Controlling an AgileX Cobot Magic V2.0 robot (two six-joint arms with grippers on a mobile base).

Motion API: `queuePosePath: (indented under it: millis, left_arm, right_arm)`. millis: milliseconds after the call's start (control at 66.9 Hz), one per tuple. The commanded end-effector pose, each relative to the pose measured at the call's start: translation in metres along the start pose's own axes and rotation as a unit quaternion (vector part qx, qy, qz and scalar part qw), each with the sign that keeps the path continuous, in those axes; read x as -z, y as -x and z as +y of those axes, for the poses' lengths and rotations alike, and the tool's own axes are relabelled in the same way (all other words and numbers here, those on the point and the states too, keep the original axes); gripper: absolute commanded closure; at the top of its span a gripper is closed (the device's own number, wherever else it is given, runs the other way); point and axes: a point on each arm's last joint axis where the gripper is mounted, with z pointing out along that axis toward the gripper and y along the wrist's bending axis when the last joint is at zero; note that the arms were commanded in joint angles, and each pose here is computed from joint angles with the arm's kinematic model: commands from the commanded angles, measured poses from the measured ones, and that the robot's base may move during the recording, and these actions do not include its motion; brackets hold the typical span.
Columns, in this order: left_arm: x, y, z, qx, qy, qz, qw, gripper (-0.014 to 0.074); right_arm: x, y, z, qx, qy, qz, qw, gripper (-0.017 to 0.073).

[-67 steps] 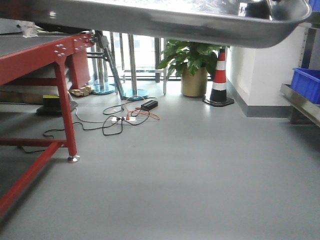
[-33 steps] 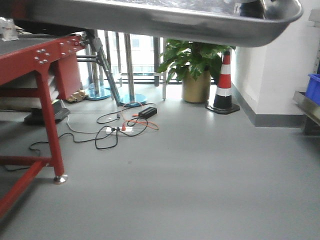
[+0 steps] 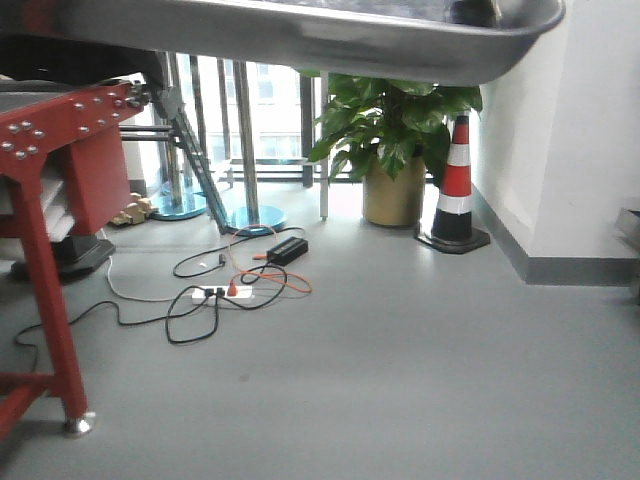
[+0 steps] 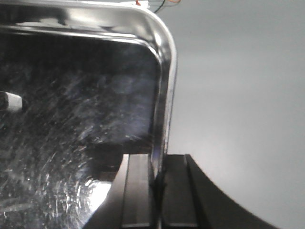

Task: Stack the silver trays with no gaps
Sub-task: 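Keep the tray raised in both grippers while driving across the room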

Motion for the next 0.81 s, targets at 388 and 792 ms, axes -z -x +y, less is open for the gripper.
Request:
queuePosePath:
  millis: [388, 792]
  left_arm:
    - [0.000, 0.002, -0.006, -0.010, -0.028, -0.014, 0.999, 0.0610]
    - [0.000, 0.002, -0.006, -0.010, -0.028, -0.014, 0.999, 0.0610]
  right_arm:
    - [0.010, 0.011, 0.025, 0.010, 0.151, -0.049, 0.987, 0.0574]
    - [0.014, 0.012, 0.036, 0.011, 0.210, -0.060, 0.976, 0.0574]
